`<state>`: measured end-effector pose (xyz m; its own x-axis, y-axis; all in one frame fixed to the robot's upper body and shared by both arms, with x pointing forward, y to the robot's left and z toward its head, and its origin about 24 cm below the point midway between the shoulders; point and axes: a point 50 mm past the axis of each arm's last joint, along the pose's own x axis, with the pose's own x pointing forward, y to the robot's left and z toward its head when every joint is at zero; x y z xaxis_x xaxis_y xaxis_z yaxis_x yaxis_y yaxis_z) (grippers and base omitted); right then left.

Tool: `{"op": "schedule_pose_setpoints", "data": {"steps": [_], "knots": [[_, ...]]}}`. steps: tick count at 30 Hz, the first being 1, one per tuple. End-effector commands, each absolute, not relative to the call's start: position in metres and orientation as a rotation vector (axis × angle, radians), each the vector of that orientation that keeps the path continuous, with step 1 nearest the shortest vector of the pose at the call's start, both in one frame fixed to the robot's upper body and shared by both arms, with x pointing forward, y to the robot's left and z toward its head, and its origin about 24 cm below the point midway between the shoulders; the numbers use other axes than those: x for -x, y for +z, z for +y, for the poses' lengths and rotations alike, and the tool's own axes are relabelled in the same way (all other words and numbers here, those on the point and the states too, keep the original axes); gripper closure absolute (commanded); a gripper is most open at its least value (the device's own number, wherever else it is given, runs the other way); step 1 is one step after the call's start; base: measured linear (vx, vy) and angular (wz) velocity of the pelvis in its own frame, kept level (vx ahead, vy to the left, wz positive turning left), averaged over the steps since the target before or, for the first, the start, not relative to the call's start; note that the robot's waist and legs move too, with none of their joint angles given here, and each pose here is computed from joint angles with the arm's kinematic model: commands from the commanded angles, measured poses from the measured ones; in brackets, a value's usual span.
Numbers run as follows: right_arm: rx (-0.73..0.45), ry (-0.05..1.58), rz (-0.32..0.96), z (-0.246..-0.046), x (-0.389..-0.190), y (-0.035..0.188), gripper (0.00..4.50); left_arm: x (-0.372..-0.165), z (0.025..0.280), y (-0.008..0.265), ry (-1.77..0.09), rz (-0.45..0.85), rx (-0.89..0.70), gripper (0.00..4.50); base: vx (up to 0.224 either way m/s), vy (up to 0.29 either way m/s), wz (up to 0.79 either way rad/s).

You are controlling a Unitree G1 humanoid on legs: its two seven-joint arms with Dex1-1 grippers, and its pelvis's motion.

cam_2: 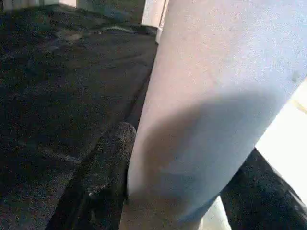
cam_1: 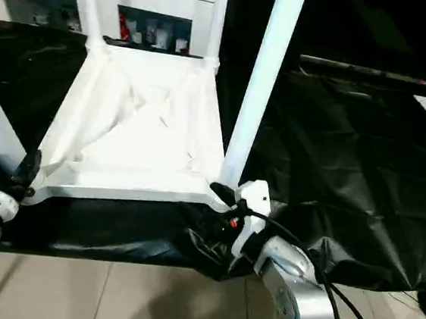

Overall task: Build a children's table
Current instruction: Flip table

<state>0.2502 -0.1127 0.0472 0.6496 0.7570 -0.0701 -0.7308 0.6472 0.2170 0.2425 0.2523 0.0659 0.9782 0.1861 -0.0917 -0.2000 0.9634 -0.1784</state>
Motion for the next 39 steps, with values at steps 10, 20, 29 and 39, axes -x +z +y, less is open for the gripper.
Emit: {"op": "schedule_pose_setpoints", "data": {"steps": [10,20,29,39], "knots": [[-0.213,0.819,0.160,-0.104,-0.263,0.047,0.00,-0.265,0.219,0.072,0.153,0.059,0.624,2.17,0.000,0.000,0.00],[-0.570,0.725,0.132,-0.089,-0.293,0.052,0.00,-0.272,0.204,0.076,0.120,0.086,0.630,2.23,0.000,0.000,0.00],[-0.795,0.630,0.123,-0.062,-0.319,0.052,0.00,-0.274,0.196,0.079,0.091,0.089,0.628,2.23,0.000,0.000,0.00],[-0.909,0.545,0.103,-0.050,-0.344,0.061,0.00,-0.275,0.188,0.082,0.049,0.092,0.605,2.23,0.000,0.000,0.00]]}}
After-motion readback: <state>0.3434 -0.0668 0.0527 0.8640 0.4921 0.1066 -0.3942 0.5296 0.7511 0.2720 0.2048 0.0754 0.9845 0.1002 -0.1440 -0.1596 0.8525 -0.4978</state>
